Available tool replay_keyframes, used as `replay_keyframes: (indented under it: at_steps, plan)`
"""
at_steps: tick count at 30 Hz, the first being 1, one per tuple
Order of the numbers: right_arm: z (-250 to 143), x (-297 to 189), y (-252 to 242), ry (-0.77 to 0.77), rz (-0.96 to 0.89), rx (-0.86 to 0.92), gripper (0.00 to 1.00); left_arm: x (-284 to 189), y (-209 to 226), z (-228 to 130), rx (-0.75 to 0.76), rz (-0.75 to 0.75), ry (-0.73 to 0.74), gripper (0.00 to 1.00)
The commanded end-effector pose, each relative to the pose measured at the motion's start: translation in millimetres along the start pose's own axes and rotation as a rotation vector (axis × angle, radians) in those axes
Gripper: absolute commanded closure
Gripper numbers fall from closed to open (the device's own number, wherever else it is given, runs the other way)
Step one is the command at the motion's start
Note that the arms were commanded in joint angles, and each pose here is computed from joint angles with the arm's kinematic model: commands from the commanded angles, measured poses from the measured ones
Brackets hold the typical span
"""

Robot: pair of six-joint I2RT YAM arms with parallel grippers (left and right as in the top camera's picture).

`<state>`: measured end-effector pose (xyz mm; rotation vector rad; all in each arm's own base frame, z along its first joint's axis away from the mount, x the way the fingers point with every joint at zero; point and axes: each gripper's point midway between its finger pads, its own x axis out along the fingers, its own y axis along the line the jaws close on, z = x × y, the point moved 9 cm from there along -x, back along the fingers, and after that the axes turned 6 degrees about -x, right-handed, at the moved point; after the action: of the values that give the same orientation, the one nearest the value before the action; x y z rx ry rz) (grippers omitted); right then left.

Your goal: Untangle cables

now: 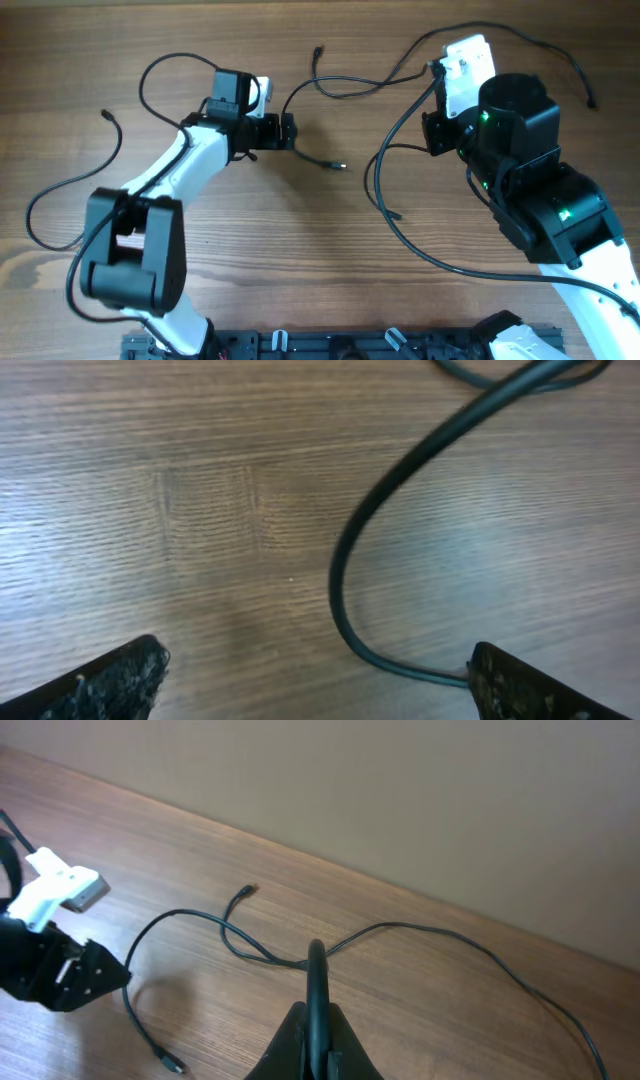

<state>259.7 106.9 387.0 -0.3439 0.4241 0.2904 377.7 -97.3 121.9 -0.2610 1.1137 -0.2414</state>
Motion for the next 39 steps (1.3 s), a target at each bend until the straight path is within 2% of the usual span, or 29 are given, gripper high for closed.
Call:
replay_keyframes:
  at_steps: [1, 3, 6, 19, 20, 21, 30, 38, 39]
  plan:
    - [2.0, -4.1, 1.0, -0.023, 0.033, 0.019, 0.96, 19.8, 6.5, -5.2, 0.018, 0.020, 0.027, 0.01]
    - [2.0, -4.1, 1.1, -0.023, 0.035, 0.020, 0.96, 22.0, 6.6, -3.8, 0.018, 0.017, 0.017, 0.04]
    - [2.0, -4.1, 1.3, -0.023, 0.037, 0.020, 0.96, 22.0, 4.9, 2.0, 0.026, 0.007, -0.020, 0.12]
    - [4.2, -5.4, 11.8, -0.049, 0.167, 0.021, 0.96, 27.7, 6.1, 6.3, 0.033, 0.011, -0.052, 0.18]
    - [4.2, -5.4, 11.8, -0.049, 0.167, 0.021, 0.96, 29.4, 6.8, 5.3, 0.031, 0.012, -0.047, 0.25]
    - [4.2, -5.4, 11.8, -0.049, 0.167, 0.021, 0.96, 30.5, 7.2, 4.9, 0.031, 0.013, -0.044, 0.40]
    - [4.1, -5.2, 11.8, -0.049, 0.166, 0.018, 0.96, 36.1, 9.6, 1.0, 0.026, 0.018, -0.023, 0.94]
    - [3.4, -4.8, 9.3, -0.041, 0.135, 0.021, 0.95, 31.8, 9.3, -1.6, 0.021, 0.023, -0.003, 0.96]
    - [1.8, -3.9, 6.4, -0.027, 0.097, 0.020, 0.82, 28.9, 8.5, -0.7, 0.022, 0.023, -0.007, 0.96]
